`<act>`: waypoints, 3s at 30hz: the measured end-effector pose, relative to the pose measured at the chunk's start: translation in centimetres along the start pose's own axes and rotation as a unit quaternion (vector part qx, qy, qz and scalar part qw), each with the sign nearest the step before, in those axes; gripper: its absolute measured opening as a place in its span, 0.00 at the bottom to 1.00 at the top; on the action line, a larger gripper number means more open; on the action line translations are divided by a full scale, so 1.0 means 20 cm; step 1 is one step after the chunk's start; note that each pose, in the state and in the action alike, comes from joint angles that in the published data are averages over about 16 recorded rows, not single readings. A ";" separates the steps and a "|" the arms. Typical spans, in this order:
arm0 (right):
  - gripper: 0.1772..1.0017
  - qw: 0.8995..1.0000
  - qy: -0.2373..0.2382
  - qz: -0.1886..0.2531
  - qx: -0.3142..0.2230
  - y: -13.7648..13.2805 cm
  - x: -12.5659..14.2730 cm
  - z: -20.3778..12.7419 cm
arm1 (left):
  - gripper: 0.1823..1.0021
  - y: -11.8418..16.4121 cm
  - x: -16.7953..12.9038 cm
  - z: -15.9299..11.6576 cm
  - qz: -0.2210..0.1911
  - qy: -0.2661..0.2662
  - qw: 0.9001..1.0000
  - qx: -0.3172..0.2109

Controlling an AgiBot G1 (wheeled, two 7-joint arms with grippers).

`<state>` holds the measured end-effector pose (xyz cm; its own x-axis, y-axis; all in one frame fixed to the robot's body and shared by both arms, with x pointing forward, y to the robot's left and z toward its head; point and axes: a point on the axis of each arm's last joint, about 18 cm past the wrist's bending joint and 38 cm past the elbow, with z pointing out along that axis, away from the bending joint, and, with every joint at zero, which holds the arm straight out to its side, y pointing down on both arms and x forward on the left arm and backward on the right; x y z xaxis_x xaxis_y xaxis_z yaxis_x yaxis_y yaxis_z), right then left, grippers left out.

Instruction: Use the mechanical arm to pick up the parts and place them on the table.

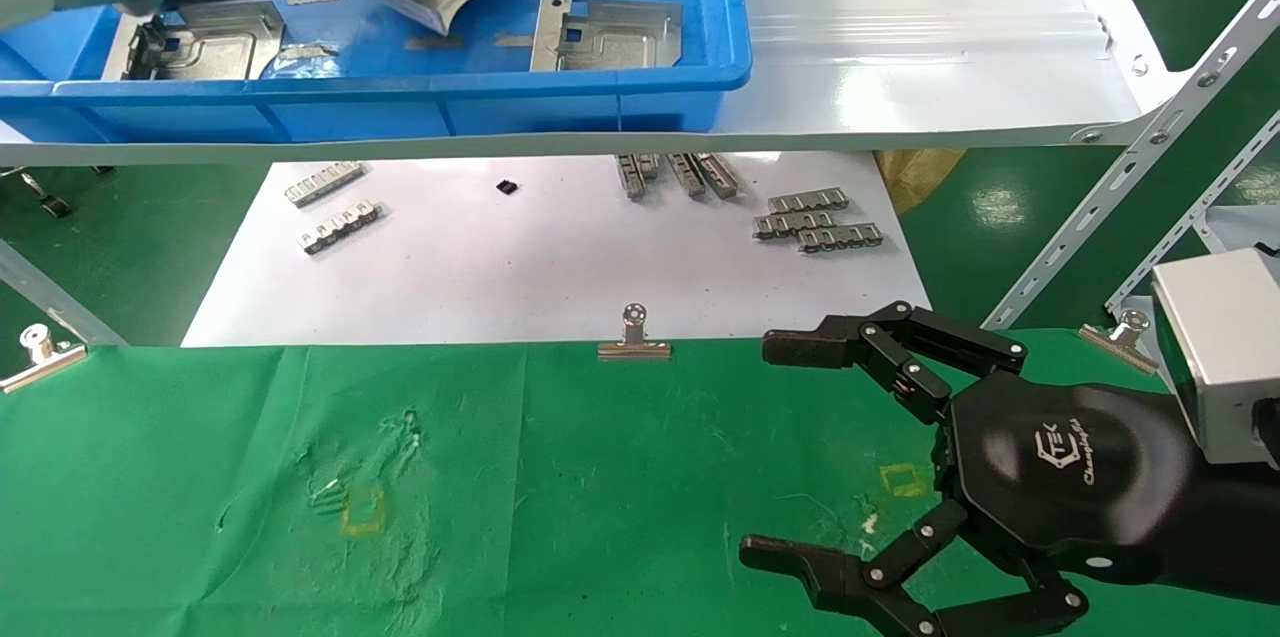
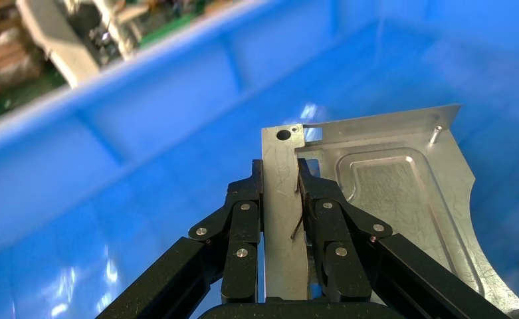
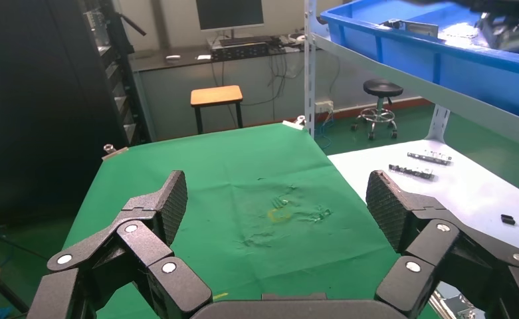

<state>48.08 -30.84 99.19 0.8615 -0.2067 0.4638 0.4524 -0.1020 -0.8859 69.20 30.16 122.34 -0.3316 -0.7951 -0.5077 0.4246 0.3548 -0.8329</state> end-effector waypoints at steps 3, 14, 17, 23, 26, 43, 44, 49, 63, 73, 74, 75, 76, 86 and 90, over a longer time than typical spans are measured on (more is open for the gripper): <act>1.00 1.000 0.000 0.000 0.000 0.00 0.00 0.00 | 0.12 -0.05 0.01 -0.03 0.005 0.020 1.000 0.018; 1.00 1.000 0.000 0.000 0.000 0.00 0.00 0.00 | 0.11 -0.21 0.12 -0.22 0.038 0.137 0.986 0.086; 1.00 1.000 0.000 0.000 0.000 0.00 0.00 0.00 | 0.11 -0.25 0.17 -0.28 0.053 0.174 0.978 0.102; 1.00 1.000 0.000 0.000 0.000 0.00 0.00 0.00 | 0.11 -0.28 0.24 -0.40 0.094 0.235 0.960 0.116; 1.00 1.000 0.000 0.000 0.000 0.00 0.00 0.00 | 0.11 -0.26 0.27 -0.45 0.118 0.256 0.953 0.115; 1.00 1.000 0.000 0.000 0.000 0.00 0.00 0.00 | 0.11 0.41 0.48 -0.73 0.257 0.370 0.892 -0.035; 1.00 1.000 0.000 0.000 0.000 0.00 0.00 0.00 | 0.11 0.47 0.49 -0.73 0.261 0.377 0.887 -0.046; 1.00 1.000 0.000 0.000 0.000 0.00 0.00 0.00 | 0.11 0.70 0.54 -0.74 0.273 0.406 0.867 -0.090; 1.00 1.000 0.000 0.000 0.000 0.00 0.00 0.00 | 0.11 1.02 0.55 -0.71 0.277 0.421 0.853 -0.138; 1.00 1.000 0.000 0.000 0.000 0.00 0.00 0.00 | 0.18 1.05 0.51 -0.69 0.262 0.397 0.869 -0.138; 1.00 1.000 0.000 0.000 0.000 0.00 0.00 0.00 | 0.19 1.05 0.51 -0.69 0.257 0.395 0.871 -0.135; 1.00 1.000 0.000 0.000 0.000 0.00 0.00 0.00 | 0.20 1.04 0.51 -0.69 0.252 0.393 0.875 -0.132; 1.00 1.000 0.000 0.000 0.000 0.00 0.00 0.00 | 0.21 1.04 0.51 -0.69 0.246 0.391 0.878 -0.128; 1.00 1.000 0.000 0.000 0.000 0.00 0.00 0.00 | 0.44 1.00 0.52 -0.74 0.176 0.375 0.905 -0.094; 1.00 1.000 0.000 0.000 0.000 0.00 0.00 0.00 | 0.55 0.99 0.52 -0.75 0.159 0.370 0.911 -0.088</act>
<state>48.08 -30.85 99.18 0.8615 -0.2070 0.4636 0.4523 -0.1019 -0.8860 61.53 36.39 97.24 -0.7197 -0.1130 -0.6850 0.4785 0.6342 -0.6073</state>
